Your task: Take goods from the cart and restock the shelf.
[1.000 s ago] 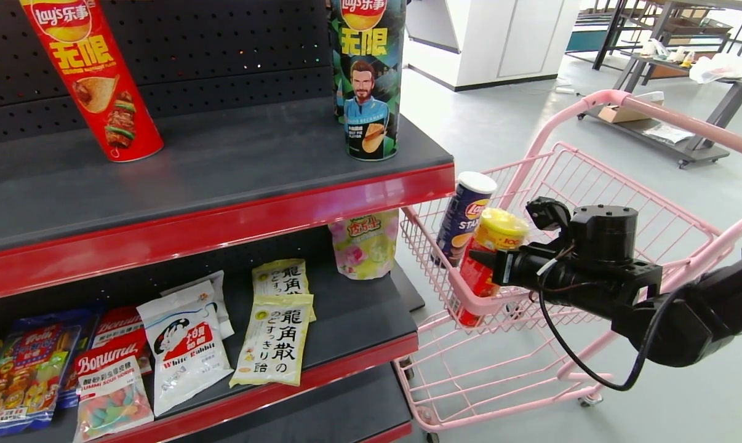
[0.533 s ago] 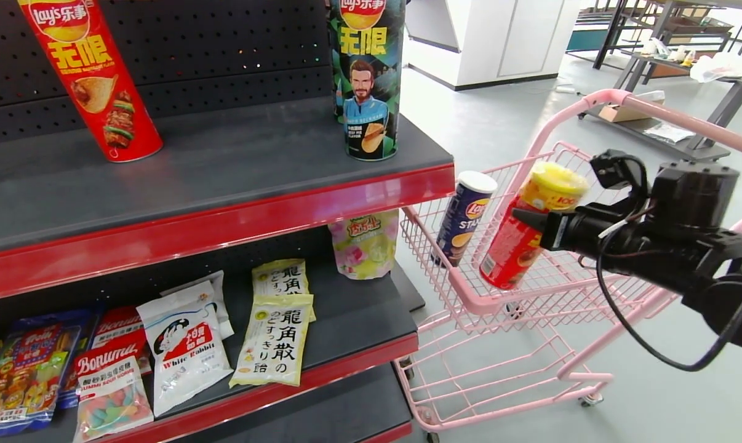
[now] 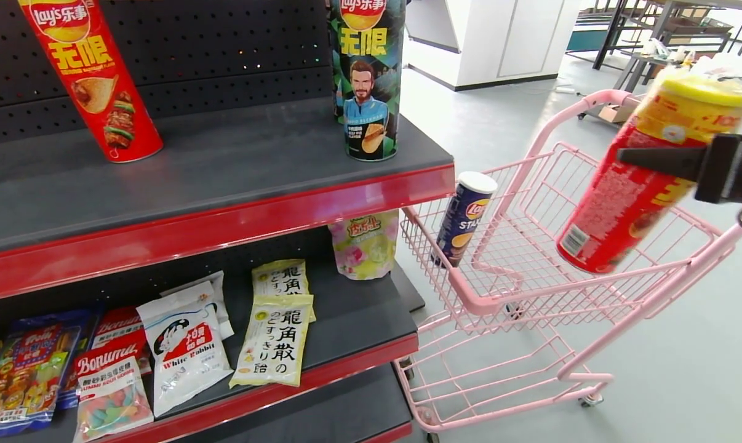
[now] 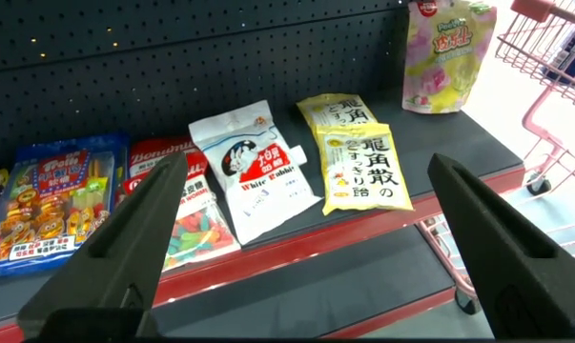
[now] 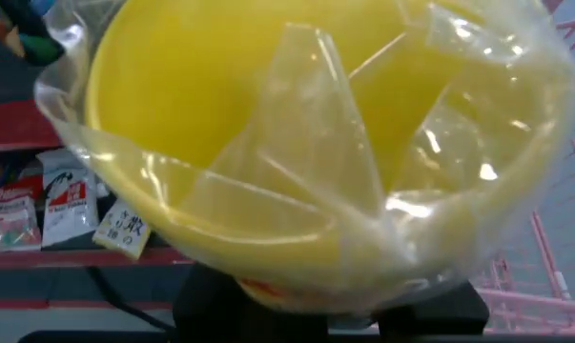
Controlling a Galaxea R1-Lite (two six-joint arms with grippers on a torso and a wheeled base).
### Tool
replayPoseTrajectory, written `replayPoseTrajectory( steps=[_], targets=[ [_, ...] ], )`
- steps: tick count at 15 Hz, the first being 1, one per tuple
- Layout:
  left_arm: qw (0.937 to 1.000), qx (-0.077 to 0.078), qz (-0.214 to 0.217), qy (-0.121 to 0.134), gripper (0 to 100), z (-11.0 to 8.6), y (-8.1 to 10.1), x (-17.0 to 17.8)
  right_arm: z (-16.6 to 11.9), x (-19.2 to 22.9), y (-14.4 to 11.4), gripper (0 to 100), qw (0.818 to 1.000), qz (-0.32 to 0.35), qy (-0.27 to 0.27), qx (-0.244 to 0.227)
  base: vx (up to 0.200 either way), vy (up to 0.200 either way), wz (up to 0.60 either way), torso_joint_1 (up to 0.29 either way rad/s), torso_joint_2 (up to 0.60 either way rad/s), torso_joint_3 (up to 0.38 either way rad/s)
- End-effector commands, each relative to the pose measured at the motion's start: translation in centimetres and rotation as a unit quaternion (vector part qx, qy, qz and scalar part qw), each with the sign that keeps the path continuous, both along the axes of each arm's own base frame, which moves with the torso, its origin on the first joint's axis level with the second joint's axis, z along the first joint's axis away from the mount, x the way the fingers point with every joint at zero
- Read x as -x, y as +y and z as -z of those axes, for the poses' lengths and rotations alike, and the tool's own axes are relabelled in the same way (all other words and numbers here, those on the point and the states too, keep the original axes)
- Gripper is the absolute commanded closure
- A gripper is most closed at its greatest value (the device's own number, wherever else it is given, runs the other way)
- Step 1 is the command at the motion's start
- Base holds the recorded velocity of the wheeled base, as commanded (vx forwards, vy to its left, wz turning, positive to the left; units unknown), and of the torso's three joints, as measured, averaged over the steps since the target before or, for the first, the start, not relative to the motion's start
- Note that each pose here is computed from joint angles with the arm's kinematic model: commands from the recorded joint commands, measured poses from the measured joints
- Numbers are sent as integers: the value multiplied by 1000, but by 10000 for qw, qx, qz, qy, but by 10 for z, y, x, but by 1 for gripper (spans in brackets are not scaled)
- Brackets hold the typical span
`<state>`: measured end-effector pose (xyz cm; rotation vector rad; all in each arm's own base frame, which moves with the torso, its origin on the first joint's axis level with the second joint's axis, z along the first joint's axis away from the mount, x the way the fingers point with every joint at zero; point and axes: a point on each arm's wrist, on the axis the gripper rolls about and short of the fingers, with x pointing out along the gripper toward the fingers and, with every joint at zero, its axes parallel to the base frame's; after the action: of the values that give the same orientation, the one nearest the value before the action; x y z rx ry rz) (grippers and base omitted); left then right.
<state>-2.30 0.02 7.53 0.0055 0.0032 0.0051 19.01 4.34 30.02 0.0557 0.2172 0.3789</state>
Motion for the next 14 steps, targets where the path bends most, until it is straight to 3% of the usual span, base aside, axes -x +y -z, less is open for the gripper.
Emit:
replayPoseTrajectory(
  steps=[1,5,9,14],
  targets=[
    [10000,-18,-20,0,0,0,0,0,7,84,-13,100,9996,-84,-198,208,0,0,0,0,0,0],
    [10000,-34,-28,0,0,0,0,0,50,113,-22,100,9976,13,-75,691,0,0,0,0,0,0],
    [10000,-41,-20,0,0,0,0,0,52,117,-23,100,9962,36,-142,856,0,0,0,0,0,0],
    [10000,-18,-20,7,0,0,0,0,53,117,-23,100,9962,28,-134,856,0,0,0,122,-403,-268]
  ],
)
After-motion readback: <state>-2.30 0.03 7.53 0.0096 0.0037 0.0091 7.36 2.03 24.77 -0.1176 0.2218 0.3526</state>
